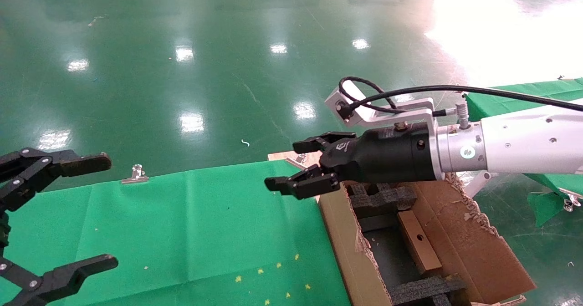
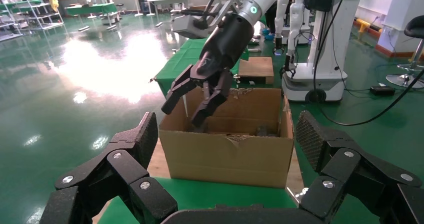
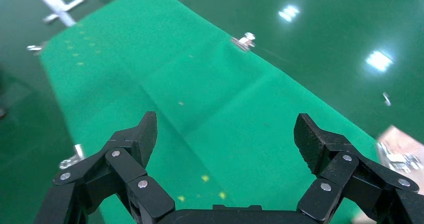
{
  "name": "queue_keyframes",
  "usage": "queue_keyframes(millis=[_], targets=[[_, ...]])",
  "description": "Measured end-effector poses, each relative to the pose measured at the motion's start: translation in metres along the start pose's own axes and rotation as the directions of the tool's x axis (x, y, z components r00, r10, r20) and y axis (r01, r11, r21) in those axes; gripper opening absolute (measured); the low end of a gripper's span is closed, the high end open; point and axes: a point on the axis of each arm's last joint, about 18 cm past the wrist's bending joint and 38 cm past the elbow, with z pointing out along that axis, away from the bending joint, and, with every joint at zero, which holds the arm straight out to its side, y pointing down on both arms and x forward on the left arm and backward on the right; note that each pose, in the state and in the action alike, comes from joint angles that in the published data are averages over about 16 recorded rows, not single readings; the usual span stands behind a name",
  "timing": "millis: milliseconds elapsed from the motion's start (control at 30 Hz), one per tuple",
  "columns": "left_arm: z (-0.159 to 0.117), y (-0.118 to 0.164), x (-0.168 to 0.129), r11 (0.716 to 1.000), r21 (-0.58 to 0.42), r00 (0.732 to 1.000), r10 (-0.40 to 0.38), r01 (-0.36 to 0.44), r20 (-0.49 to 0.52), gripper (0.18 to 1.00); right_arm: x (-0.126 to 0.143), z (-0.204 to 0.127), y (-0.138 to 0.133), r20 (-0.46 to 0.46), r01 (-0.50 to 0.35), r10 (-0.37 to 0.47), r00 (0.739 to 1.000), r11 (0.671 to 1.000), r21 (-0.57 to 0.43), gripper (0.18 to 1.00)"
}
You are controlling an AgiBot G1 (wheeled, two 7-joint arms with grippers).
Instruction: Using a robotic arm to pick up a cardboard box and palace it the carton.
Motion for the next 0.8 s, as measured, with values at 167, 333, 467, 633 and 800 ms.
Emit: queue_keyframes(millis=[167,333,467,633,800], targets=[[0.000,0.000,0.000,1.000,0.000,1.000,0.000,0.000,0.000,1.001,-0.013,-0.001,-0.001,0.077,0.051,-0.055,0.996,0.998,0.049,1.001],[0.000,0.000,0.000,1.000,0.000,1.000,0.000,0.000,0.000,1.001,-0.025,-0.005,-0.002,0.144,0.101,-0.117,0.983,0.989,0.111,1.001],[0.000,0.000,0.000,1.000,0.000,1.000,0.000,0.000,0.000,1.001,-0.035,-0.009,-0.002,0.189,0.141,-0.172,0.967,0.975,0.170,1.001],[0.000,0.000,0.000,1.000,0.000,1.000,0.000,0.000,0.000,1.001,-0.046,-0.017,-0.001,0.229,0.188,-0.247,0.941,0.949,0.253,1.001],[0.000,0.000,0.000,1.000,0.000,1.000,0.000,0.000,0.000,1.001,-0.056,-0.027,0.000,0.251,0.232,-0.327,0.911,0.911,0.342,1.001]])
